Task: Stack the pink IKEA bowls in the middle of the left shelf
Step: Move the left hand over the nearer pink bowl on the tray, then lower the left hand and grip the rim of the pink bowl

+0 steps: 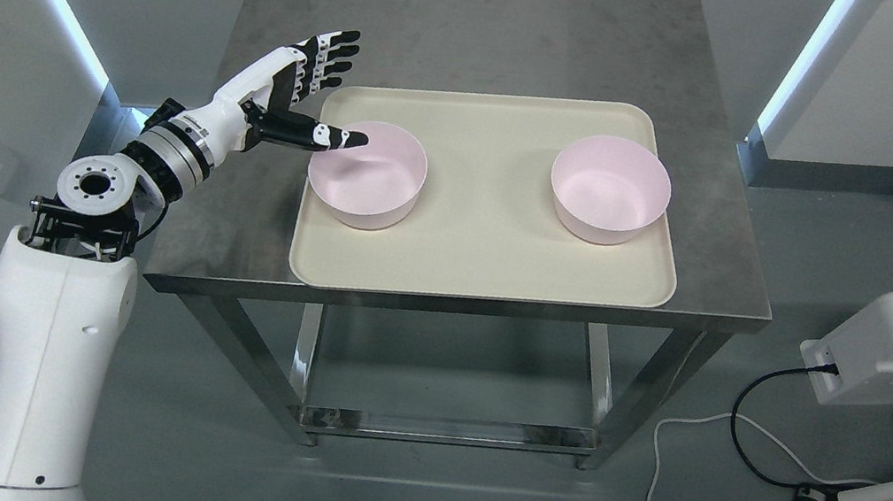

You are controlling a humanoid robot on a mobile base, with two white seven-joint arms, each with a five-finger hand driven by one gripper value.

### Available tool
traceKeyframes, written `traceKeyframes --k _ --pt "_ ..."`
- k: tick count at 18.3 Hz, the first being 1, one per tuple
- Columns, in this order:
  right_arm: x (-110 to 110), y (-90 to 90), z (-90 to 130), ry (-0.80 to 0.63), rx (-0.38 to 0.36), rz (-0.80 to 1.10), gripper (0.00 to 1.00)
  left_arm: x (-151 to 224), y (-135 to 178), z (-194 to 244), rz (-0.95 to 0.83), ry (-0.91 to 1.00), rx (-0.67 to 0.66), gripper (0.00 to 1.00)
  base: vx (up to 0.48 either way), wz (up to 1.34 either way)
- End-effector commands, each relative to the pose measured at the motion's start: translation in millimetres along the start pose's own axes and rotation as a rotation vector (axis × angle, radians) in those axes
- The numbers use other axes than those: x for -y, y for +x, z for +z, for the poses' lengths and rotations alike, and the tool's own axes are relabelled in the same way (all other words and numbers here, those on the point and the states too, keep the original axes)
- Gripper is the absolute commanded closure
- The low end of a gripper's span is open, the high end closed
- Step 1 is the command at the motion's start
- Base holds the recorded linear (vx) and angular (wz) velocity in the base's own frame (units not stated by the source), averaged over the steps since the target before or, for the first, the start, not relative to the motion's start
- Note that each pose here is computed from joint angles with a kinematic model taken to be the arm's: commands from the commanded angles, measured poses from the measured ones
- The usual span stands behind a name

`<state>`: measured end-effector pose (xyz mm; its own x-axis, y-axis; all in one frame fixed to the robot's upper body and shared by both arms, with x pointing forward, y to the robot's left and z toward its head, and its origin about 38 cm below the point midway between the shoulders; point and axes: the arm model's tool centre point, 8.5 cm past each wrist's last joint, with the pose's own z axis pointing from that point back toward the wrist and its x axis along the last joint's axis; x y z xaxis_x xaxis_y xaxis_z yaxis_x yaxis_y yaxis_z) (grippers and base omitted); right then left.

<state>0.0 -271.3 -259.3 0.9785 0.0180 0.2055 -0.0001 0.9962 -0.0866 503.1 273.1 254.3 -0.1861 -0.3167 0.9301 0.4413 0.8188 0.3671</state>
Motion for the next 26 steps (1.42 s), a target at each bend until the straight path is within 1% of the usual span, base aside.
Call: traceKeyframes --k 1,4,10,14,20,24,26 --pt "11.5 5.8 -1.2 -0.019 0.017 -0.002 0.0 1.4 14.8 -11.2 0.015 -0.026 0.029 0.12 0.0 0.0" --pt "11.5 5.8 -1.2 -0.019 0.017 -0.002 0.0 19.8 17.6 -26.1 -0.053 -0.082 -0.003 0.13 0.0 0.0" --pt "11.5 5.8 -1.2 -0.019 0.017 -0.002 0.0 42.5 -2.2 -25.4 -0.076 -0.155 -0.057 0.21 0.0 0.0" --pt "11.5 5.8 -1.2 -0.019 0.017 -0.002 0.0 42.3 -7.1 -23.9 -0.106 -0.149 -0.08 0.26 0.0 0.0" --pt "11.5 5.8 -1.2 -0.019 0.017 -0.002 0.0 42.5 -5.6 -28.8 -0.203 -0.13 -0.098 0.38 0.0 0.0" --pt "11.5 5.8 -1.2 -0.019 0.017 -0.002 0.0 42.0 -7.3 -30.4 -0.279 -0.129 -0.078 0.5 0.0 0.0" --pt "11.5 5.8 -1.2 -0.019 0.017 -0.002 0.0 42.7 -6.2 -30.7 -0.303 -0.131 -0.068 0.54 0.0 0.0"
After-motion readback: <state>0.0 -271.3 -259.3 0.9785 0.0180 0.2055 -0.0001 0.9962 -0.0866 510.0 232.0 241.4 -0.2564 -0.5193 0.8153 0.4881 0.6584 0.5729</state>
